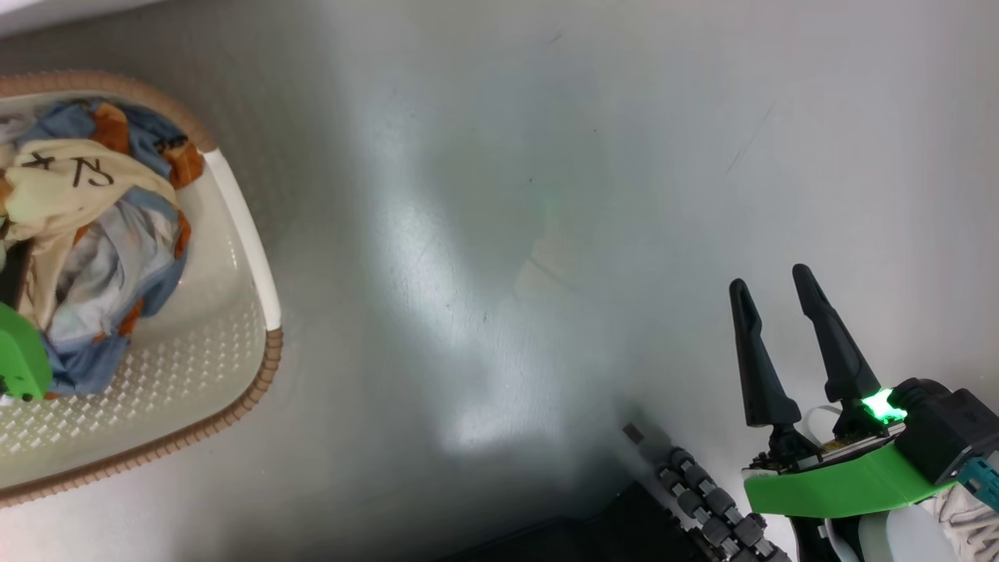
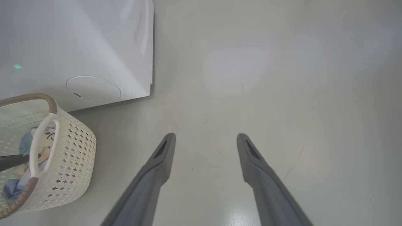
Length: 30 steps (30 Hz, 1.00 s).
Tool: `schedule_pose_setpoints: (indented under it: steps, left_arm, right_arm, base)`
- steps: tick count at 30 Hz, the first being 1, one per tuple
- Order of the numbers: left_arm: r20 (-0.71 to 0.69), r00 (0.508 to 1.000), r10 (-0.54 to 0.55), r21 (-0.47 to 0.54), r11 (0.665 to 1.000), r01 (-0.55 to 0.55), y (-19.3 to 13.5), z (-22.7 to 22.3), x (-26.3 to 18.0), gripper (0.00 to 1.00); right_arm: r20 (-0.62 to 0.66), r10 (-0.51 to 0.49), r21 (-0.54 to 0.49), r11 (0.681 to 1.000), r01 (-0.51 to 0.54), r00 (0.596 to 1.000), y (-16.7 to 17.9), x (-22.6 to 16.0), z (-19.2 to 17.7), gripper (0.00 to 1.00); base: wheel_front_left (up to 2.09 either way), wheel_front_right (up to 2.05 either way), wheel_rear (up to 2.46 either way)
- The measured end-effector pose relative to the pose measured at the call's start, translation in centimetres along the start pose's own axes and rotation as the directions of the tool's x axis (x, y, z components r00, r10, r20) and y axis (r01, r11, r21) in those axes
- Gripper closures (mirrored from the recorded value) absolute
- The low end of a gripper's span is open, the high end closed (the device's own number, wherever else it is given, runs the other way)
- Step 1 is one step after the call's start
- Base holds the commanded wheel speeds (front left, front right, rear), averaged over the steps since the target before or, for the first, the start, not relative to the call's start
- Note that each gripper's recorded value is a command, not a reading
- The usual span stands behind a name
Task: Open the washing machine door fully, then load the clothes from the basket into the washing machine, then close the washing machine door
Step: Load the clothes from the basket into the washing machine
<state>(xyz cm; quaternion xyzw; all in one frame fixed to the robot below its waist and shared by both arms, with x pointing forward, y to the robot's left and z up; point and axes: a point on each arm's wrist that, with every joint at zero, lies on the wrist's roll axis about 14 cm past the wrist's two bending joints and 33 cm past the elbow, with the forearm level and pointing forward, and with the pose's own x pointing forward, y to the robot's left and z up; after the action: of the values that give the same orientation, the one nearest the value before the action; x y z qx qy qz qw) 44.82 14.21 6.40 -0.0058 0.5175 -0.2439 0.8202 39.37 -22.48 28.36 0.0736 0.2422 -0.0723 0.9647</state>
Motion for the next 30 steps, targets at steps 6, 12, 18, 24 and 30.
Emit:
schedule_pose_setpoints:
  steps: [6,12,18,24,30]
  left_arm:
    - [0.072,0.997,0.025,-0.055,0.998,-0.021,0.5,2.4,-0.6,1.00]
    - [0.218,0.973,0.069,-0.129,0.991,-0.041,1.2,6.9,-2.6,1.00]
    - [0.286,0.953,0.105,-0.165,0.984,-0.059,0.8,7.6,-6.2,1.00]
    - [0.403,0.906,0.132,-0.186,0.981,-0.060,-0.1,10.3,-9.9,1.00]
    - [0.489,0.856,0.168,-0.205,0.976,-0.075,-1.0,11.6,-14.0,1.00]
  right_arm:
    - [0.039,0.002,0.001,1.000,-0.002,0.999,0.0,0.0,1.4,0.00]
    - [0.117,0.033,0.009,0.999,-0.034,0.993,0.8,1.0,3.8,0.00]
    - [0.157,0.057,0.010,0.998,-0.059,0.986,1.6,0.5,5.4,0.00]
    - [0.198,0.087,0.008,0.996,-0.091,0.976,2.7,-0.1,7.0,0.00]
    - [0.256,0.132,0.000,0.991,-0.137,0.958,4.2,-0.4,9.2,0.00]
  base:
    - [0.00,0.00,0.00]
    - [0.00,0.00,0.00]
    - [0.00,0.00,0.00]
    - [0.00,0.00,0.00]
    - [0.00,0.00,0.00]
